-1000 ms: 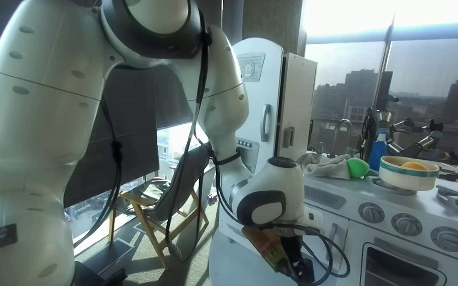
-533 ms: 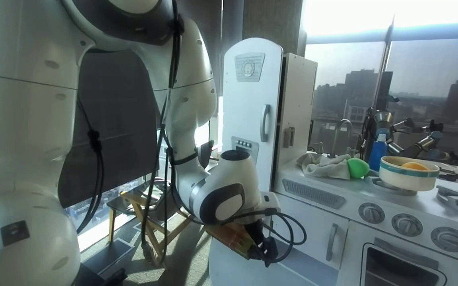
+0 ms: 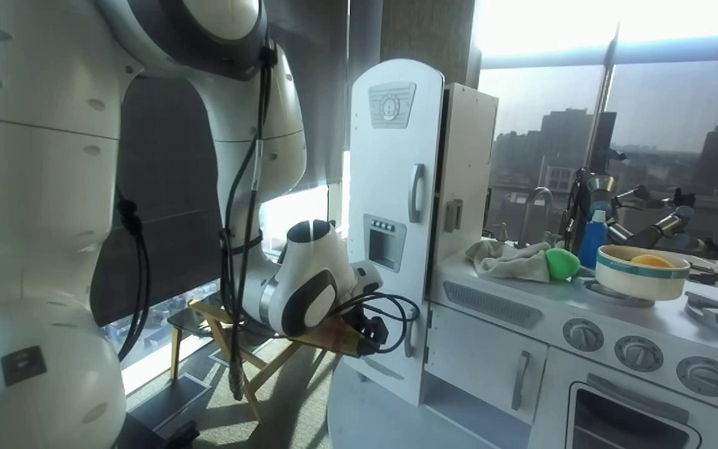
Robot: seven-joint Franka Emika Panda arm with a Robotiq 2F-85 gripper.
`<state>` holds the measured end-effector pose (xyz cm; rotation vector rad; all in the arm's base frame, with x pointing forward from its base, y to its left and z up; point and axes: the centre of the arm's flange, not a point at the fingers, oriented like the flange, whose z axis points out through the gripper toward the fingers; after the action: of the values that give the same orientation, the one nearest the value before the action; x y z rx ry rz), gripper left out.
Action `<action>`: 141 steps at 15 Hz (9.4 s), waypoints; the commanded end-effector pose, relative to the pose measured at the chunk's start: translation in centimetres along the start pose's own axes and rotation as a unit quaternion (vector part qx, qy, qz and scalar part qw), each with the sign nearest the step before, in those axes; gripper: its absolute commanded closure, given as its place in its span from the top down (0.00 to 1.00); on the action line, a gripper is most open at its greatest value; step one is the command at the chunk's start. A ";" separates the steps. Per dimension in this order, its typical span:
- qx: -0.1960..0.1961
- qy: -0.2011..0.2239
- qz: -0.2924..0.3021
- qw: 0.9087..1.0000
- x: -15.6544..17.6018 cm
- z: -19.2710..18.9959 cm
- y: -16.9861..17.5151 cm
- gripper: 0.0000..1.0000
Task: Close the cabinet door on the left and open the cabinet door on the lower right
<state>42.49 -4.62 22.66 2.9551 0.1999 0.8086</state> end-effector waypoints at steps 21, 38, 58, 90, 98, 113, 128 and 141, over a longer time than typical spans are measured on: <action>-0.053 0.085 0.101 0.990 7.4 5.8 6.4 1.00; -0.069 0.051 0.108 0.991 4.4 4.5 7.8 0.08; -0.114 -0.198 0.063 0.972 -2.6 -1.0 16.3 1.00; 0.048 0.061 0.273 0.959 8.1 1.3 10.4 1.00; 0.050 0.093 0.322 0.941 8.3 2.1 11.1 1.00; 0.010 0.051 0.272 0.961 4.2 6.1 12.2 0.99; 0.027 0.047 0.229 0.972 3.5 5.6 10.3 0.07; -0.006 -0.007 0.222 0.975 0.4 2.7 10.1 0.53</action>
<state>48.04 -12.95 21.15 3.0860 -0.4514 0.9359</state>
